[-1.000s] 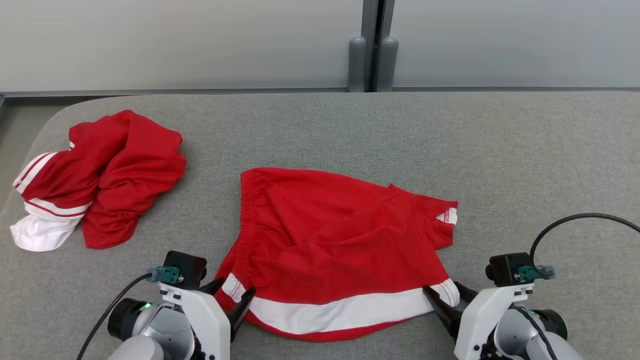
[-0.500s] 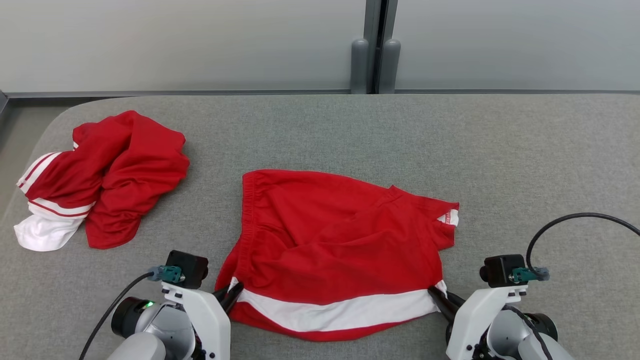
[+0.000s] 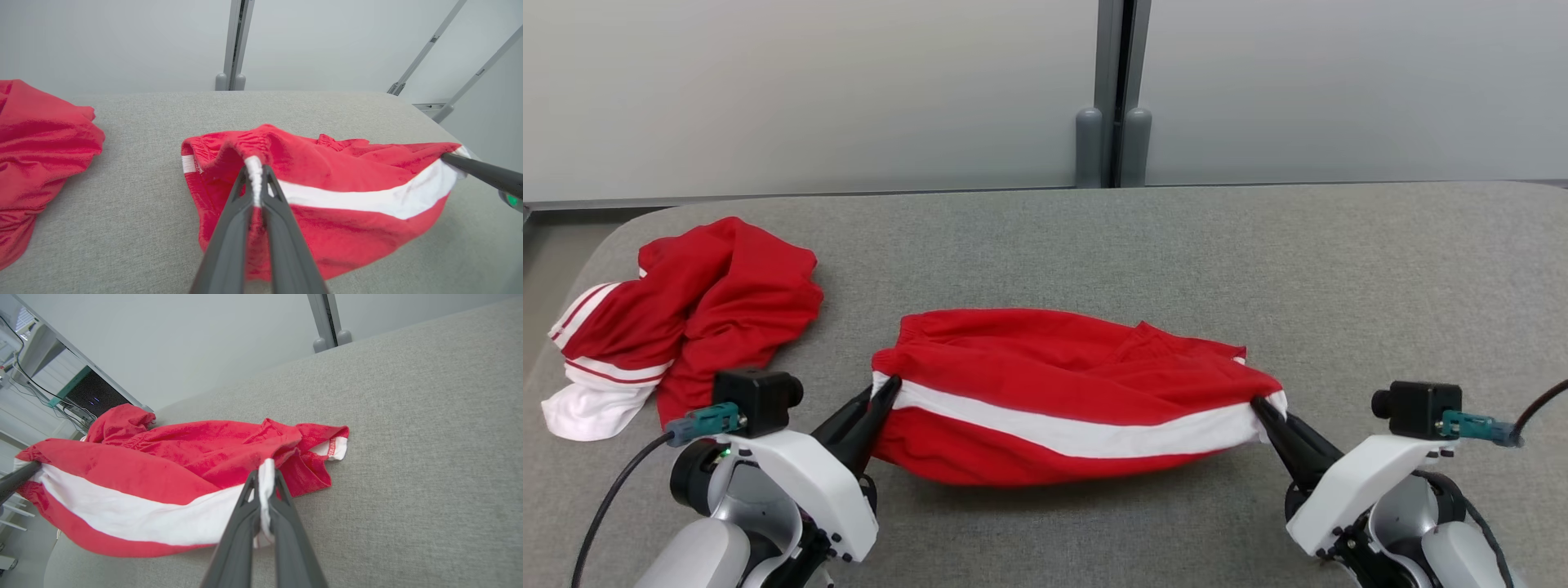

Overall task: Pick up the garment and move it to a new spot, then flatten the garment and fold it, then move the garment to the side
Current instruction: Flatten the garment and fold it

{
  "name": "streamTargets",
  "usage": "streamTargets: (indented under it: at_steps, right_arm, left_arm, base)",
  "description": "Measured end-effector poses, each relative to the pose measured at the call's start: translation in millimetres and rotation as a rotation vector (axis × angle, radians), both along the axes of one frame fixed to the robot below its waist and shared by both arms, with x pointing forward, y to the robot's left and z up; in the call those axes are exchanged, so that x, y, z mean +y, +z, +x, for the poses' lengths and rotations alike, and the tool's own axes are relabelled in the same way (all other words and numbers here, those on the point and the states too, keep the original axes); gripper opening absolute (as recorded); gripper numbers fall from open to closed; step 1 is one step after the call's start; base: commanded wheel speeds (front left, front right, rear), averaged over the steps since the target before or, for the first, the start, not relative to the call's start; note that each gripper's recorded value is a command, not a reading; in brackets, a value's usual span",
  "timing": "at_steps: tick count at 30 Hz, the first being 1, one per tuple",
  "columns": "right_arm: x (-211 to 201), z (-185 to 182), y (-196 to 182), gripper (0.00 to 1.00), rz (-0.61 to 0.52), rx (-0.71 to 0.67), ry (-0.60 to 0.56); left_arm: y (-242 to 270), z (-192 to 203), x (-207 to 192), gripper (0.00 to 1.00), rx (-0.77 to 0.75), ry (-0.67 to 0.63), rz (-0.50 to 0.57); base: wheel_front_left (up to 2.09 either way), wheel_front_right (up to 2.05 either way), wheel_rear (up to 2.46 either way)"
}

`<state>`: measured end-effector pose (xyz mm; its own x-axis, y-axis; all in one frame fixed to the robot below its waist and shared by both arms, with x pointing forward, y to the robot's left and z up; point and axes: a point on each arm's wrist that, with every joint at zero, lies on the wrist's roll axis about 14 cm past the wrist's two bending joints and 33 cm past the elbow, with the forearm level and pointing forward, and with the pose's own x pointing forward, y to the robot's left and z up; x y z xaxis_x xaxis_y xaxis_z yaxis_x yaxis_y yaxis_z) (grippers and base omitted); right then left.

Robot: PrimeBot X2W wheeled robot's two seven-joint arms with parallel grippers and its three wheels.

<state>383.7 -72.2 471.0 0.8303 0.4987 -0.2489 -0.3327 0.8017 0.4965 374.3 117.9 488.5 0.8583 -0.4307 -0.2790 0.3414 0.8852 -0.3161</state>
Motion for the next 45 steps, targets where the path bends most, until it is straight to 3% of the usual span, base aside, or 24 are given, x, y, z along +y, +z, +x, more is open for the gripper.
streamTargets:
  at_steps: [7, 11, 18, 27, 33, 37, 45]
  right_arm:
    - [-5, 34, 49, 0.0, 0.062, -0.122, -0.022]
    - [-10, 69, 78, 0.0, 0.091, -0.2, -0.047]
    - [-13, 147, 123, 0.0, 0.085, -0.337, -0.061]
    - [-8, 240, 144, 0.0, 0.021, -0.411, -0.052]
    - [-10, 290, 176, 0.0, 0.068, -0.474, -0.096]
    - [-6, 314, 208, 0.0, 0.077, -0.569, -0.109]
    - [-3, 319, 204, 0.0, 0.038, -0.581, -0.092]
  left_arm:
    - [17, 30, -11, 0.0, -0.047, -0.021, 0.003]
    - [39, 72, -13, 0.0, -0.138, -0.043, 0.056]
    - [84, 159, -22, 0.0, -0.286, -0.041, 0.01]
    - [113, 250, -21, 0.0, -0.355, -0.014, -0.002]
    - [129, 292, -18, 0.0, -0.382, -0.018, 0.018]
    - [158, 322, -9, 0.0, -0.452, 0.033, -0.037]
    - [150, 328, -31, 0.0, -0.413, -0.013, -0.052]
  base:
    - [0.0, 0.0, 0.0]
    - [0.0, 0.0, 0.0]
    - [0.0, 0.0, 0.0]
    - [0.0, 0.0, 0.0]
    - [0.0, 0.0, 0.0]
    - [0.0, 0.0, 0.0]
    - [0.0, 0.0, 0.0]
